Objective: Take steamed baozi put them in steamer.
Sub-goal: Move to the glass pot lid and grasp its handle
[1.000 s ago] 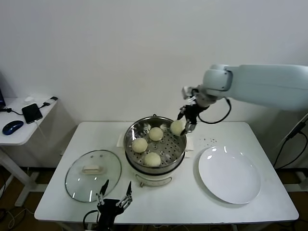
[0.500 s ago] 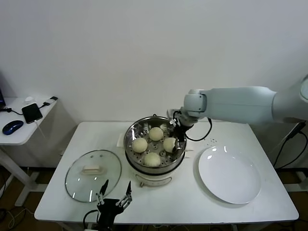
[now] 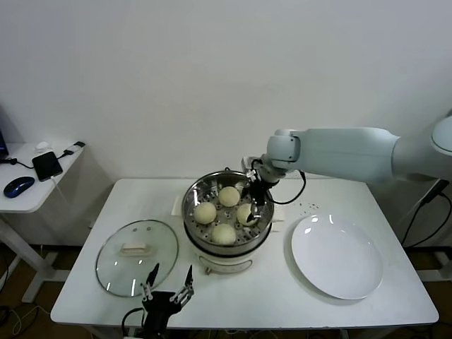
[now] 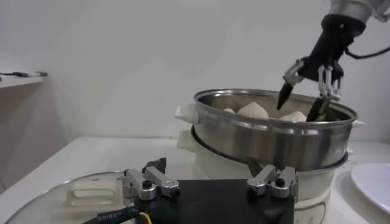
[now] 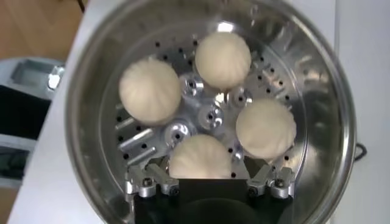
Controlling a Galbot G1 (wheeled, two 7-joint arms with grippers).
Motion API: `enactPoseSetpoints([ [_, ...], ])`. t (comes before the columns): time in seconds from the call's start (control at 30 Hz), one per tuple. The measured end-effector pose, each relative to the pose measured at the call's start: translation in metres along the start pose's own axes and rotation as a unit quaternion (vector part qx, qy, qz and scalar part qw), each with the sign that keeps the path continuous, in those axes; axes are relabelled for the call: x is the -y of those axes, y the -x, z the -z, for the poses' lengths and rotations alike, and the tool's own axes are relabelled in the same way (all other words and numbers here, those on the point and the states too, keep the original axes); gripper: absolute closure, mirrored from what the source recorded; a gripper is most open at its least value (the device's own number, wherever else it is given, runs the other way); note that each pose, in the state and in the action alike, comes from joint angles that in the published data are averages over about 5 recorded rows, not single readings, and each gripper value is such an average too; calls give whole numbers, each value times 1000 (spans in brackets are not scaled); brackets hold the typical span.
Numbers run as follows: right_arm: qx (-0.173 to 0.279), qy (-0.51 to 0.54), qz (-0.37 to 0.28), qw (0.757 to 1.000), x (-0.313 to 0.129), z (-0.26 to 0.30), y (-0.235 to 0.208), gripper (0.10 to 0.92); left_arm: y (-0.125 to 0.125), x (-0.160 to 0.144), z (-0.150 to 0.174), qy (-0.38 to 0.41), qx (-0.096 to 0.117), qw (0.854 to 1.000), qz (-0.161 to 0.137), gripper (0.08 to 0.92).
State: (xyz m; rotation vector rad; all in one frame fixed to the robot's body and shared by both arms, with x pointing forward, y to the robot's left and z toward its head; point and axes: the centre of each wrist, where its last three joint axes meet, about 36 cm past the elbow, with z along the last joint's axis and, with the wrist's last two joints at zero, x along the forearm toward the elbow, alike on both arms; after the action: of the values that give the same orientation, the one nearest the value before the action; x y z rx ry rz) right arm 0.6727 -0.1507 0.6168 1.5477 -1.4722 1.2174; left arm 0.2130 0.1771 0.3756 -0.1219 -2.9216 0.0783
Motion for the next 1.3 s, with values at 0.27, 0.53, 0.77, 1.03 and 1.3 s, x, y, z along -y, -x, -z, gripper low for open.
enactPoseSetpoints([
  [0.27,108,47,-122,985,9,-31,-47,200,0,1,0,0,10,1000,0,177],
  [0.53,202,140,-328,912,-15,-96,-66,200,3,-4,5,7,27,1000,0,177],
  [0.77,260,227,-424,837,-74,-166,-33,199,9,-17,5,11,34,999,6,177],
  [1.03,335,279,-477,763,-143,-204,26,200,18,-33,6,28,41,999,10,177],
  [1.3,376,365,-508,683,-245,-243,112,200,24,-47,0,67,51,996,25,177],
])
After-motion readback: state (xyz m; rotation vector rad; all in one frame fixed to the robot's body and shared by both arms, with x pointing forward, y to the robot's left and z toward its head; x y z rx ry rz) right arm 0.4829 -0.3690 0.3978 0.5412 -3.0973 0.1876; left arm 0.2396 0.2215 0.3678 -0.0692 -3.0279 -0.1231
